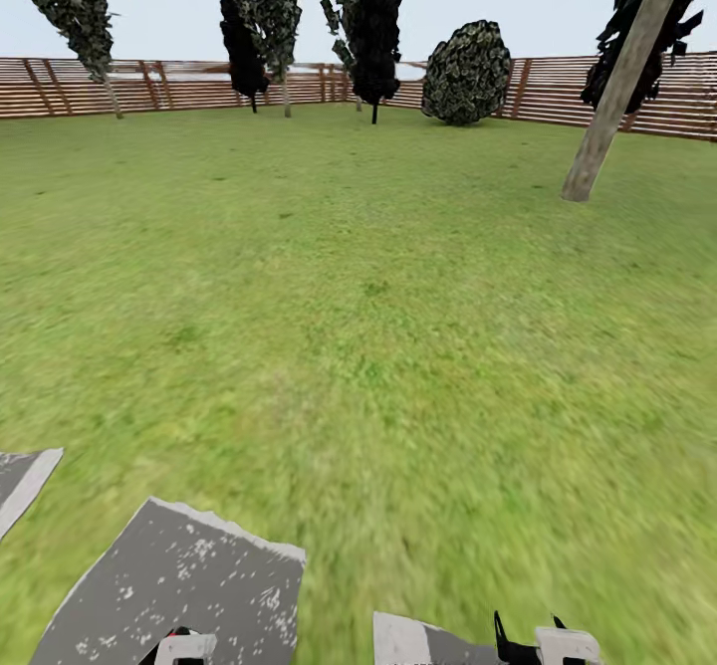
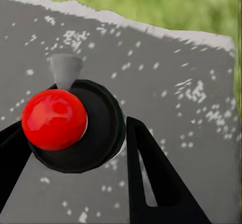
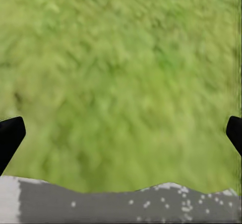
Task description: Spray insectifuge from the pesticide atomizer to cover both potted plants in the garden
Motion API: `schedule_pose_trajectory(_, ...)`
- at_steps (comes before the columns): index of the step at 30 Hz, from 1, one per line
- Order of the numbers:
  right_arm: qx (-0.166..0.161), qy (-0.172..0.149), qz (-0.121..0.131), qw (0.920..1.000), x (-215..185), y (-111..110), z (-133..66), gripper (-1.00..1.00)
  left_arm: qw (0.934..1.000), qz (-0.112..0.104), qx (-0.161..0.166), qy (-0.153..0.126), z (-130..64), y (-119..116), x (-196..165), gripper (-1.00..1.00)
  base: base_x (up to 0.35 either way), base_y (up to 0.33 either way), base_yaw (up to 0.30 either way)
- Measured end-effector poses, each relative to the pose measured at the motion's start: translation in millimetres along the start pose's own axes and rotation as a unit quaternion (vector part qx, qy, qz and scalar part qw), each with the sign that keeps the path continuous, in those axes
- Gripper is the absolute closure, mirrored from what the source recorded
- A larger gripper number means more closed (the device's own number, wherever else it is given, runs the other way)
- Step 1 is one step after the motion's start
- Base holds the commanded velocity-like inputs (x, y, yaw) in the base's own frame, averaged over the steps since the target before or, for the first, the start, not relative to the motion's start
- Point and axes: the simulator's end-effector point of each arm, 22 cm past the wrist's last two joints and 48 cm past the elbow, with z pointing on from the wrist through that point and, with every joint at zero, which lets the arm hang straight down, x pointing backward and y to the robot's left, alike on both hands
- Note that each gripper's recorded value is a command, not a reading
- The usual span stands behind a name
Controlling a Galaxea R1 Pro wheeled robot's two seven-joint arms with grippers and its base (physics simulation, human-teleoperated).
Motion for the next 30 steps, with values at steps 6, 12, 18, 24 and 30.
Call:
schedule_pose_trajectory(6, 0.000, 0.001, 0.000, 1.0000, 0.6, 0.4, -0.2, -1.00, 1.0000, 0.000, 0.000, 0.000, -0.2, 0.1, 0.5, 1.00, 0.000, 0.000, -0.300)
schedule_pose_trajectory(12, -0.001, 0.001, 0.000, 1.0000, 0.8, 0.4, -0.2, -1.00, 1.0000, 0.000, 0.000, 0.000, -0.1, 0.1, 0.4, 1.00, 0.000, 0.000, -0.300)
schedule_pose_trajectory(18, -0.001, 0.001, 0.000, 1.0000, 0.8, 0.4, -0.2, -1.00, 1.0000, 0.000, 0.000, 0.000, -0.2, 0.1, 0.4, 1.00, 0.000, 0.000, -0.300)
schedule_pose_trajectory(24, 0.000, 0.001, 0.000, 1.0000, 0.8, 0.4, -0.2, -1.00, 1.0000, 0.000, 0.000, 0.000, -0.2, 0.1, 0.6, 1.00, 0.000, 0.000, -0.300)
schedule_pose_trajectory(30, -0.001, 0.001, 0.000, 1.0000, 0.8, 0.4, -0.2, -1.00, 1.0000, 0.000, -0.001, 0.000, -0.1, 0.4, 0.2, 1.00, 0.000, 0.000, -0.300)
